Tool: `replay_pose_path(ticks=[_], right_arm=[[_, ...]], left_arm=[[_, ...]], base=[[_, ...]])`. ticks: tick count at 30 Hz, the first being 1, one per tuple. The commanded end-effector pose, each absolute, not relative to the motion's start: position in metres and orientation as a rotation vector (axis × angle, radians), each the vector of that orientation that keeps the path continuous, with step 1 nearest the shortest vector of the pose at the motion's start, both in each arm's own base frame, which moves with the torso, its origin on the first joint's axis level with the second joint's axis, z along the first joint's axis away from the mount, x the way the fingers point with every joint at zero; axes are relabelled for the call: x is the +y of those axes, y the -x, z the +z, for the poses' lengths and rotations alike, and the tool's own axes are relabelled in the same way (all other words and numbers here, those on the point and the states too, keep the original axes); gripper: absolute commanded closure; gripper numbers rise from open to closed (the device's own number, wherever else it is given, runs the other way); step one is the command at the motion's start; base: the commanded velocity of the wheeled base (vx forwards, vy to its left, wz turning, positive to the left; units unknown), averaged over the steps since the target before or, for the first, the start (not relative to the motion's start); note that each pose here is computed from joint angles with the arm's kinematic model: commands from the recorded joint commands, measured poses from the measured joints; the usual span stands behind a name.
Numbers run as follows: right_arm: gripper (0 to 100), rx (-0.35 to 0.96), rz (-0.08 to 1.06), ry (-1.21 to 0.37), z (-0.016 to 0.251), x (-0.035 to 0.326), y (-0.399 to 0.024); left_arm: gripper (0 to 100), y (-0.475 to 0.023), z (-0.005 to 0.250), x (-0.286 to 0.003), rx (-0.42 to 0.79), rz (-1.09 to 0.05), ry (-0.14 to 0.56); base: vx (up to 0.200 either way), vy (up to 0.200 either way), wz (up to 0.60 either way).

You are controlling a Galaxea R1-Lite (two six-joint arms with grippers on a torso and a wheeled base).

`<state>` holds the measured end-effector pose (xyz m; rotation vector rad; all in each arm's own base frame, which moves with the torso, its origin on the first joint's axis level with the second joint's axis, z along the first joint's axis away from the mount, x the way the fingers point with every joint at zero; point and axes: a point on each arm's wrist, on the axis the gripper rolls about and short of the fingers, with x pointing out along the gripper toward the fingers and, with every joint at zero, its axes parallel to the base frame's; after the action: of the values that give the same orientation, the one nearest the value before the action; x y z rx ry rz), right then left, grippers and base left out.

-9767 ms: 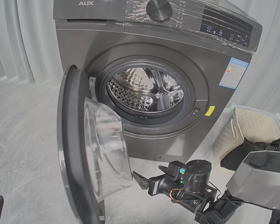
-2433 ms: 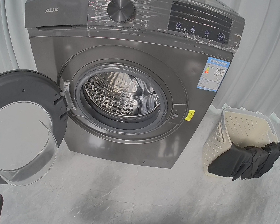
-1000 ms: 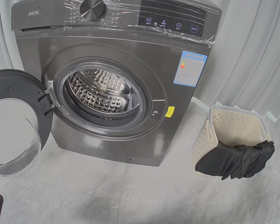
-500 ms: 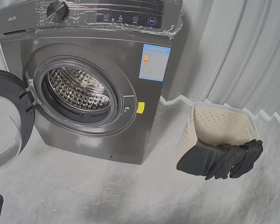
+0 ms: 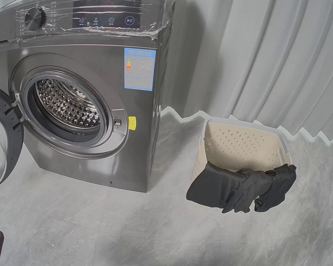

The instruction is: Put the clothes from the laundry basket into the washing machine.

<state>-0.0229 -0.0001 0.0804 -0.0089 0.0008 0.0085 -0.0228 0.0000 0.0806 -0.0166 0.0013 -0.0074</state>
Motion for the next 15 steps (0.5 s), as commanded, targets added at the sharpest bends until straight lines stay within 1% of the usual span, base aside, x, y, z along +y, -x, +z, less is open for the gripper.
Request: replay_pose_path(ticks=[1, 5, 15], right_arm=[[0, 0.003, 0.009, 0.009, 0.0752, -0.0001, 0.0228], [0, 0.003, 0.009, 0.009, 0.0752, -0.0001, 0.0228], [0, 0.003, 0.009, 0.009, 0.0752, -0.0001, 0.0228]], left_arm=[[0, 0.0229, 0.0757, 0.0, 0.0, -0.008, 0.017], [0, 0.0229, 0.0757, 0.0, 0.0, -0.008, 0.017], [0, 0.0229, 0.0757, -0.0001, 0.0, -0.011, 0.021]], base=[[0.0, -0.2, 0.0], [0.0, -0.2, 0.0], [0.0, 0.0, 0.0]])
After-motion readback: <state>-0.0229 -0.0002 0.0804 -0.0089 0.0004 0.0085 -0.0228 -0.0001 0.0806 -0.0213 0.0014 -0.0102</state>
